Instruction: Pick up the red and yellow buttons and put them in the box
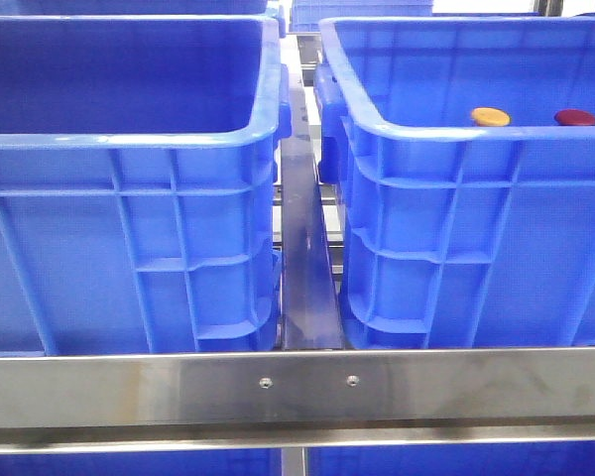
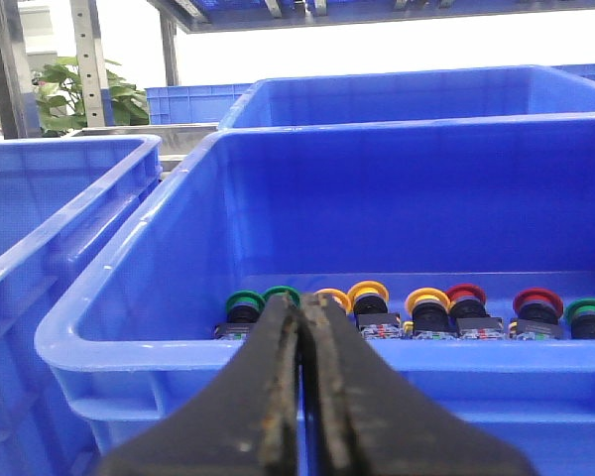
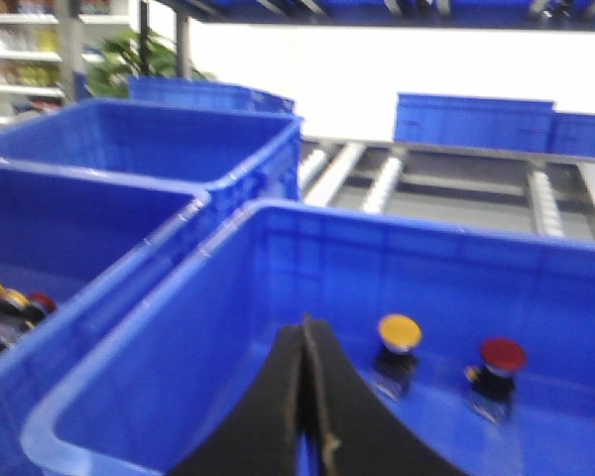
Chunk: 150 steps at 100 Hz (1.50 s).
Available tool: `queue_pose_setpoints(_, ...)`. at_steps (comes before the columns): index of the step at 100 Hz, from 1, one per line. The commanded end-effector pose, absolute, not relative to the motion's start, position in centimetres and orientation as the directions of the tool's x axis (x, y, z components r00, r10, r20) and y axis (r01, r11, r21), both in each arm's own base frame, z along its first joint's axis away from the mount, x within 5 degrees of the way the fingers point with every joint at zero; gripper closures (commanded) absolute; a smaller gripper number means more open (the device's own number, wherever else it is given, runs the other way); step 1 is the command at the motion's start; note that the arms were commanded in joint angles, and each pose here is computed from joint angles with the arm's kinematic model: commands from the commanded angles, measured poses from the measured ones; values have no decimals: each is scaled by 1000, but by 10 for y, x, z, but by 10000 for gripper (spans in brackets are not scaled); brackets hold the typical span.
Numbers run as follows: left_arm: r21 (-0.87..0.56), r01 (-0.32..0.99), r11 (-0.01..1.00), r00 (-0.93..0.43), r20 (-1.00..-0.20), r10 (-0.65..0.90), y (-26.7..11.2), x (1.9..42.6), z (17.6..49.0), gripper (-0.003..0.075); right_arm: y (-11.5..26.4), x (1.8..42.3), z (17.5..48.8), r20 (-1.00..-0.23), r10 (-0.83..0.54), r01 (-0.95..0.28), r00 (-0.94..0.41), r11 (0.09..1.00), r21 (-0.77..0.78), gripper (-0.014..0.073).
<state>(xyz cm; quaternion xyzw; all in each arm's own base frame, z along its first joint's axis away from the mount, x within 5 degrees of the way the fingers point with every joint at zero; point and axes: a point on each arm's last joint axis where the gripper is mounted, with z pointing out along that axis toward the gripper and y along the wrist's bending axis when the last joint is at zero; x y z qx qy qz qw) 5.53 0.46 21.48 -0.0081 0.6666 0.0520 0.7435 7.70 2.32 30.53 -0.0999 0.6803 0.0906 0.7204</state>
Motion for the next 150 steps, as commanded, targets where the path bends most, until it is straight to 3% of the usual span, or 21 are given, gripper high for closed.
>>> queue_pose_setpoints(1, 47, -91, 995, 166, -984, 61, 5, 54, 207, 740, 16, 79, 311, -998, -18, -189, 57, 982, -28, 656)
queue_pose_setpoints(13, 47, -91, 995, 166, -984, 61, 5, 54, 207, 740, 9, 80, 307, -999, 4, -109, 37, 994, -1, 656)
queue_pose_setpoints(25, 47, -91, 995, 166, -984, 61, 5, 54, 207, 740, 5, 79, 297, -994, 27, -60, 105, 998, 21, 656)
queue_pose_setpoints(62, 47, -91, 995, 166, -984, 61, 5, 54, 207, 740, -9, 59, 232, -984, 85, 131, 154, 986, 106, 656)
queue_pose_setpoints(77, 47, -91, 995, 166, -984, 61, 5, 54, 207, 740, -8, 53, 212, -984, 106, 126, 142, 984, 125, 656)
queue_pose_setpoints(150, 47, -91, 995, 166, -984, 61, 5, 54, 207, 740, -5, 53, 216, -982, 79, 73, 171, 993, 92, 656)
